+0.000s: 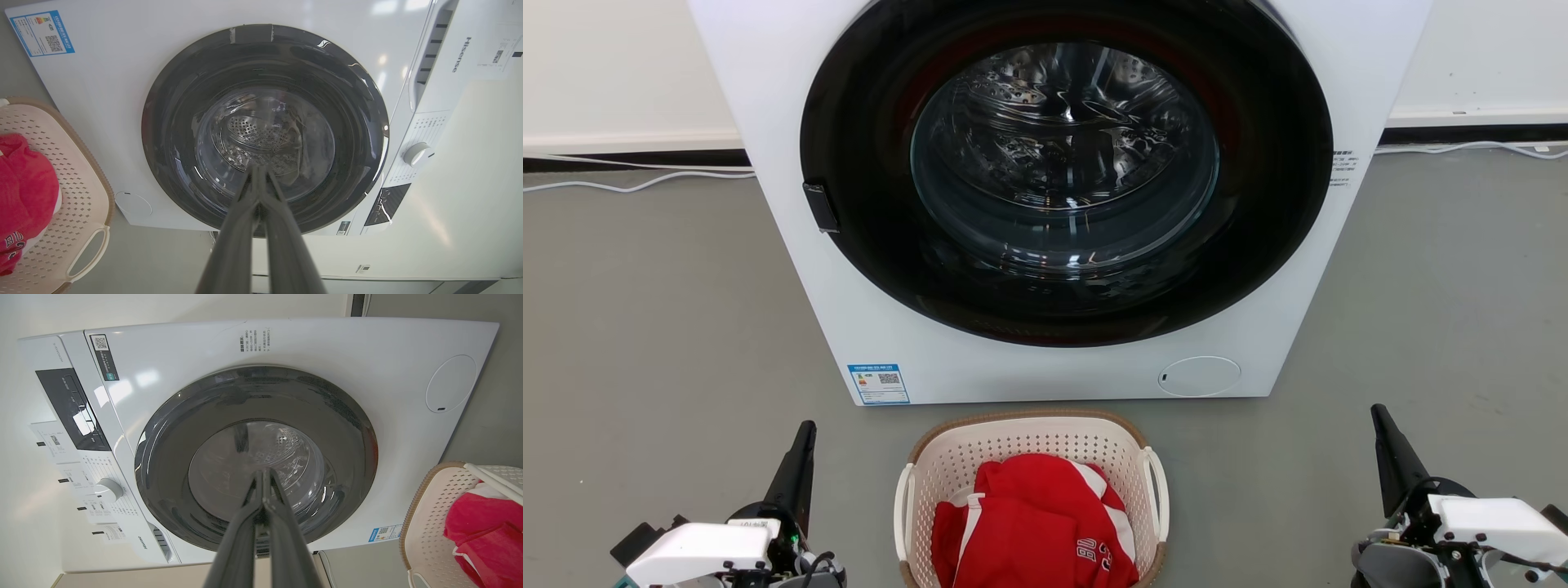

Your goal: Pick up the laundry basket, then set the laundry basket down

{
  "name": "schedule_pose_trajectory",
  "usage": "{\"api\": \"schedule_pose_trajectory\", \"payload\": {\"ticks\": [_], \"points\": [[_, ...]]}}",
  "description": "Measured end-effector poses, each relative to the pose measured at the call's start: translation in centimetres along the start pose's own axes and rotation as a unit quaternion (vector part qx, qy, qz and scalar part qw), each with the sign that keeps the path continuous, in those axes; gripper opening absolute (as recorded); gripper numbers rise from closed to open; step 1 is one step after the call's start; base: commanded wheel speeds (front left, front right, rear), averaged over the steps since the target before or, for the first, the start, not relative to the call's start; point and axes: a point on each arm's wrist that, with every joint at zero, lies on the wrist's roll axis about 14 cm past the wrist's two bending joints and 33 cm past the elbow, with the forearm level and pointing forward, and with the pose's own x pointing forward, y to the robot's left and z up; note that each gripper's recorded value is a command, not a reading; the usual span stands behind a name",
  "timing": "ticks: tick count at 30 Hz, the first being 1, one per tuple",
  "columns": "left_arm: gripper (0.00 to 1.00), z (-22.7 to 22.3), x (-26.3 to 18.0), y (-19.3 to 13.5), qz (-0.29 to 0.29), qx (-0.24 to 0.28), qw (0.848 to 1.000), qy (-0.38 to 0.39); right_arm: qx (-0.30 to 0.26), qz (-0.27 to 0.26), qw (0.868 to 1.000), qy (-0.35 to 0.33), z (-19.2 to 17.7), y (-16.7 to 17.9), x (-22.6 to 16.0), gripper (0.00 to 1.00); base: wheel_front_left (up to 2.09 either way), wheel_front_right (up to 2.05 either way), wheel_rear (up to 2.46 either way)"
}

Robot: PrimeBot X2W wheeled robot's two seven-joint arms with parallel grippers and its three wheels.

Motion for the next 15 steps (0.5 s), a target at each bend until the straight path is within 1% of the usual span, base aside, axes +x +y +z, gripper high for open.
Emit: {"api": "schedule_pose_trajectory", "payload": {"ticks": [10,11,15], "points": [[0.0,0.0,0.0,0.0,0.0,0.0,1.0,0.0,0.0,0.0,1.0,0.0,0.0,0.0,0.0,0.0,0.0,0.0,0.0],[1.0,0.0,-0.1,0.2,0.004,-0.001,1.0,0.0,0.0,-0.003,1.0,0.0,0.0,-0.2,-0.1,1.0,0.0,0.0,0.0],[1.0,-0.2,-1.3,3.2,0.047,-0.008,0.999,-0.001,0.005,-0.04,0.999,0.001,-0.2,-2.7,-1.1,1.0,0.0,0.0,0.0]]}}
